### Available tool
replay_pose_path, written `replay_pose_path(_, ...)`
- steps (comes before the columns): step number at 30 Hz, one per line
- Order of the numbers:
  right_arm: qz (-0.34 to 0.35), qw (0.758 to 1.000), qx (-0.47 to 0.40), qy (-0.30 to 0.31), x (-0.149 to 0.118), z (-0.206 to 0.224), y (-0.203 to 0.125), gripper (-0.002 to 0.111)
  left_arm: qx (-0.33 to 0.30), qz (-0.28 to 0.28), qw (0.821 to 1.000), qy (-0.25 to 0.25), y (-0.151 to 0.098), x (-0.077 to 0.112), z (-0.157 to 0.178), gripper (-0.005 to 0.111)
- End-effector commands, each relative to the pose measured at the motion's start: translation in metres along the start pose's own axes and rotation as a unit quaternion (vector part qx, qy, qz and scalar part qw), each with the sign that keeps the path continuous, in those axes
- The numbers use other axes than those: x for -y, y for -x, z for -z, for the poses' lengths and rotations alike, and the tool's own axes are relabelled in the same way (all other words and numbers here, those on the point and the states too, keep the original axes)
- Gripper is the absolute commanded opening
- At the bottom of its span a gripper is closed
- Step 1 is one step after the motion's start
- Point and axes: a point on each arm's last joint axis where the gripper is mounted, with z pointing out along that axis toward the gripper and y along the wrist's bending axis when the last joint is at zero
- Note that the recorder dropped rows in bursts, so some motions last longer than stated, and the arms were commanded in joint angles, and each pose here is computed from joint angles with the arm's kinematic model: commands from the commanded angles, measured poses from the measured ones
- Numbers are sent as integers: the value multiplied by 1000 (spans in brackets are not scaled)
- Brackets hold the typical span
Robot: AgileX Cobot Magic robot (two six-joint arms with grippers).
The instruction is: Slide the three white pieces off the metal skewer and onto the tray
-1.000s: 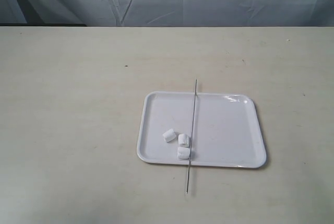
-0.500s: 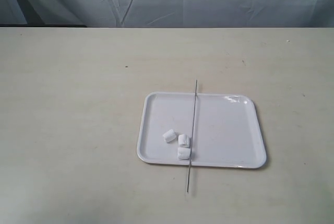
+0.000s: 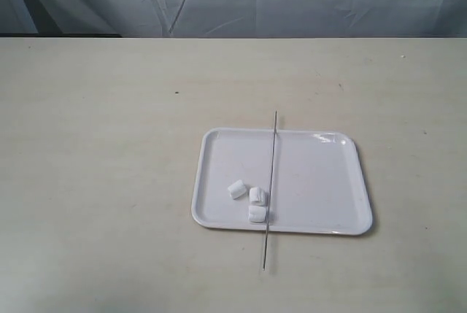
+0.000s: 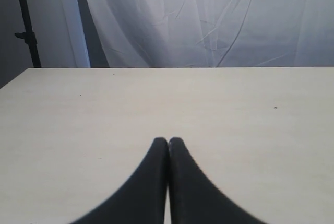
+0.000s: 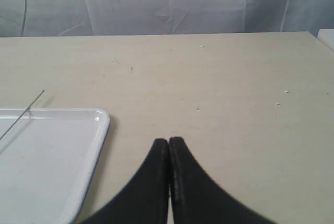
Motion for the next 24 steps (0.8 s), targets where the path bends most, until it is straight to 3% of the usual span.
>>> replay_pose_path(1,4,1000,2,4,-1,0,-1,-1,1,-4,1000,10,-1,-1,0,0)
replay_pose_path(9,38,999,1,6,-1,0,-1,-1,1,-5,1000,14,-1,-2,0,0)
replay_pose_path(24,15,1000,3,10,-2,0,0,-1,0,9,1000,27,-1,-3,0,0)
